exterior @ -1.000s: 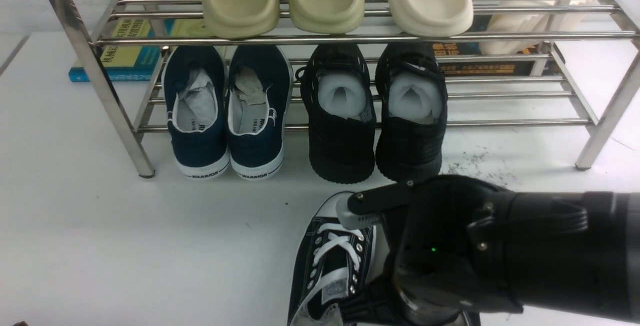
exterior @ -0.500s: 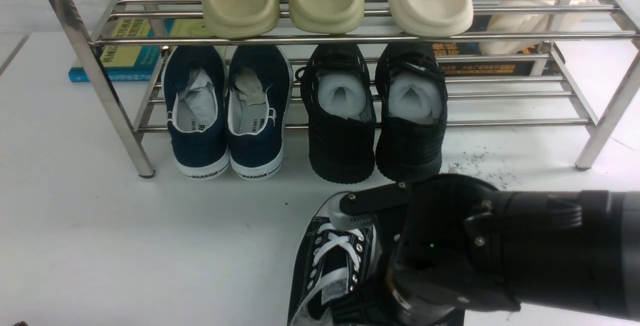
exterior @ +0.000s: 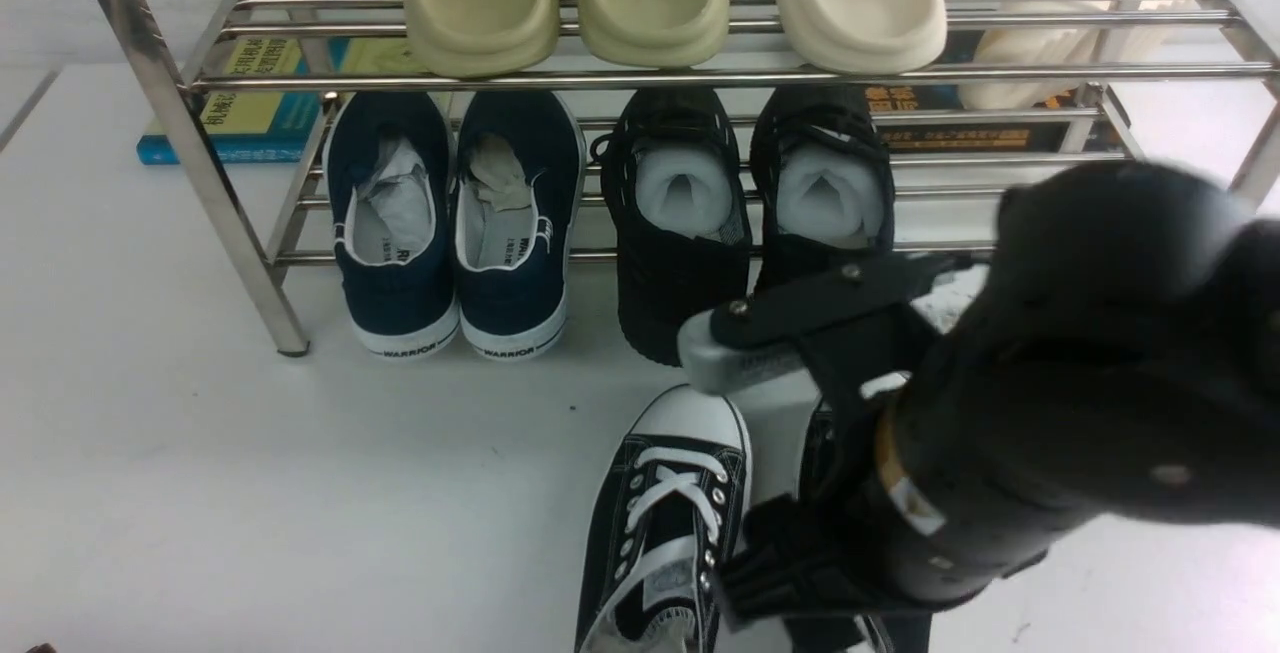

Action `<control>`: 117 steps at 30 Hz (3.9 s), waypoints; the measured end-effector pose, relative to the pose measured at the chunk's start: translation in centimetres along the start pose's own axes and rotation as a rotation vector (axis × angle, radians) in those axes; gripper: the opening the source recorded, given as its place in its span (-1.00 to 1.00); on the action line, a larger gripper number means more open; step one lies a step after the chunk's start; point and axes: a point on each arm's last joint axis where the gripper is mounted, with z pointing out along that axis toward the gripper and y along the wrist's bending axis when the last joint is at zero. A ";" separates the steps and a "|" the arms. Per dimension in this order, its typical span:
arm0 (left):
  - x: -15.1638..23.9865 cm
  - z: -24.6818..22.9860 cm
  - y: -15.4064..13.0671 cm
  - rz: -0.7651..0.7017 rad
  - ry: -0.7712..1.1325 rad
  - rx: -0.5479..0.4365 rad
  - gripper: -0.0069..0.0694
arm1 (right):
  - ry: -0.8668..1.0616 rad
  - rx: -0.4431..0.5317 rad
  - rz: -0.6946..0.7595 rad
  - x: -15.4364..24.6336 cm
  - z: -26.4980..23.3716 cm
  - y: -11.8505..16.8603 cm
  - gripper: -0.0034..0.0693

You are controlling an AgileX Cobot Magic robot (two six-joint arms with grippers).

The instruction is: Take the shoes off the shelf with your hand on the white table.

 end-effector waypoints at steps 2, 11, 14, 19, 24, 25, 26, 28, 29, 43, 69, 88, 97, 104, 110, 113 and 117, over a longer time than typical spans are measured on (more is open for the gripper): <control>0.0 0.0 0.0 0.000 0.000 0.000 -0.19 | -0.022 -0.016 -0.020 0.2 -1.8 -0.5 0.37; 0.0 0.0 0.0 0.000 0.000 0.000 -0.19 | -0.206 -0.146 -0.102 3.3 -9.8 -4.4 -0.74; 0.0 0.0 0.0 0.000 0.000 0.000 -0.19 | -0.278 -0.171 -0.115 5.5 -11.7 -6.8 -0.94; 0.0 0.0 0.0 0.000 0.000 0.000 -0.19 | -0.366 -0.144 -0.129 9.4 -10.8 -10.6 -0.94; 0.0 0.0 0.0 0.000 0.000 0.000 -0.19 | -0.621 -0.224 -0.192 12.0 -7.5 -12.8 -0.94; 0.0 0.0 0.0 0.000 0.000 0.000 -0.19 | -0.625 -0.225 -0.197 12.0 -7.2 -12.7 -0.94; 0.0 0.0 0.0 0.000 0.000 0.000 -0.19 | -0.709 -0.272 -0.232 12.6 -5.8 -12.8 -0.94; 0.0 0.0 0.0 0.000 0.000 0.000 -0.19 | -0.799 -0.328 -0.277 13.1 -4.4 -12.6 -0.94; 0.0 0.0 0.0 0.000 0.000 0.000 -0.19 | -0.848 -0.351 -0.309 13.2 -3.8 -12.5 -0.94; 0.0 0.0 0.0 0.000 0.000 0.000 -0.19 | -1.099 -0.467 -0.542 13.7 -2.6 -10.9 -0.93; 0.0 0.0 0.0 0.000 0.000 0.000 -0.19 | -1.106 -0.436 -0.506 14.4 -1.4 -11.9 -0.88; 0.0 0.0 0.0 0.000 0.000 0.000 -0.19 | -1.024 0.074 -0.015 19.8 6.4 -18.8 -0.84; 0.0 0.0 0.0 0.000 0.000 0.000 -0.19 | -0.972 0.161 0.068 20.1 6.5 -19.3 -0.82; 0.0 0.0 0.0 0.000 0.000 0.000 -0.19 | -0.970 0.174 0.066 20.1 6.5 -19.4 -0.80; 0.0 0.0 0.0 0.000 0.000 0.000 -0.19 | -0.971 0.227 0.118 20.1 6.5 -19.8 -0.78; 0.0 0.0 0.0 0.000 0.000 0.000 -0.19 | -0.972 0.254 0.146 20.2 6.4 -20.0 -0.78; 0.0 0.0 0.0 0.000 0.000 0.000 -0.19 | -0.972 0.272 0.165 20.2 6.4 -20.1 -0.75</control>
